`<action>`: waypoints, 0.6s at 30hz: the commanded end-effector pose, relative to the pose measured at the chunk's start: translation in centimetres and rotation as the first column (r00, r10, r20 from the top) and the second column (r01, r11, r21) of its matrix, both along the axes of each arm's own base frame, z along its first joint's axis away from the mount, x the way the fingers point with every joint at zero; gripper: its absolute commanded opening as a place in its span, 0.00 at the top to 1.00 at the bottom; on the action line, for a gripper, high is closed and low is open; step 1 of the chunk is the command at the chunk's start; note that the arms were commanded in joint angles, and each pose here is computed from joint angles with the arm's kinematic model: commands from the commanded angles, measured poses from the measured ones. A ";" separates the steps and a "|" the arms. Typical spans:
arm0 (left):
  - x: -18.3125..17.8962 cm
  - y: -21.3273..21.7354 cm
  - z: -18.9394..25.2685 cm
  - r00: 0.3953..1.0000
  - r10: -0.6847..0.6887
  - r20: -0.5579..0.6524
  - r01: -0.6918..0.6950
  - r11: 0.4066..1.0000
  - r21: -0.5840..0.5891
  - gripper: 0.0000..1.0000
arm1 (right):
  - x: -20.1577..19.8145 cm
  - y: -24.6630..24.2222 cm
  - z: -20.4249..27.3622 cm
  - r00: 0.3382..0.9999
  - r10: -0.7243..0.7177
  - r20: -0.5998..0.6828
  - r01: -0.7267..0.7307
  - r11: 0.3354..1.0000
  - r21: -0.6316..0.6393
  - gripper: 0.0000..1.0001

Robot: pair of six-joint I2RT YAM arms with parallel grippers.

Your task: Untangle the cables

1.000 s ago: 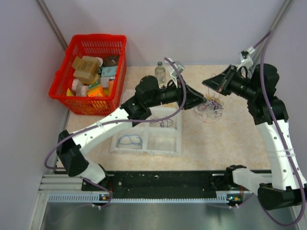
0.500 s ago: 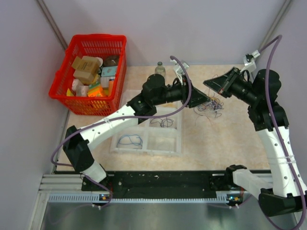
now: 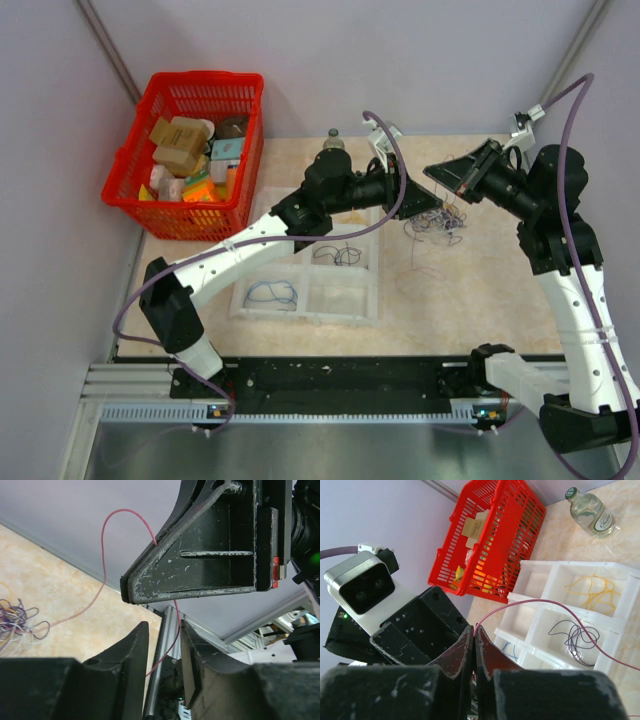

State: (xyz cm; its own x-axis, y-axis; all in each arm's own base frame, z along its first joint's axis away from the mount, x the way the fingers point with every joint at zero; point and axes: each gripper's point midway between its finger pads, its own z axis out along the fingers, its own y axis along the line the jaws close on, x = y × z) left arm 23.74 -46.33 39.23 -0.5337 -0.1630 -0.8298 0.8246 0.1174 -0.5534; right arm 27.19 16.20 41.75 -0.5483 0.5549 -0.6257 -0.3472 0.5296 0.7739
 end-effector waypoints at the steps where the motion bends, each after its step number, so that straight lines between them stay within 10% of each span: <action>1: -1.0 -0.3 2.0 0.997 -0.067 0.028 0.068 0.997 -0.045 0.70 | -0.8 0.2 1.8 0.998 0.008 0.066 -0.009 1.000 0.022 1.00; 6: -0.5 0.1 0.9 0.999 -0.032 0.037 0.031 0.999 0.012 1.00 | -0.3 -0.2 0.9 0.998 -0.024 0.061 0.024 1.000 0.002 0.99; 14: 2.6 0.5 -0.6 0.994 0.107 -0.005 -0.106 0.990 0.088 1.00 | 1.1 -4.9 -9.3 0.963 -0.238 -0.128 0.180 0.918 -0.353 0.23; 18: 4.5 -0.8 -1.5 0.992 0.111 -0.059 -0.103 0.987 0.123 1.00 | -0.5 -8.1 -12.6 0.924 -0.351 -0.154 0.231 0.830 -0.507 0.07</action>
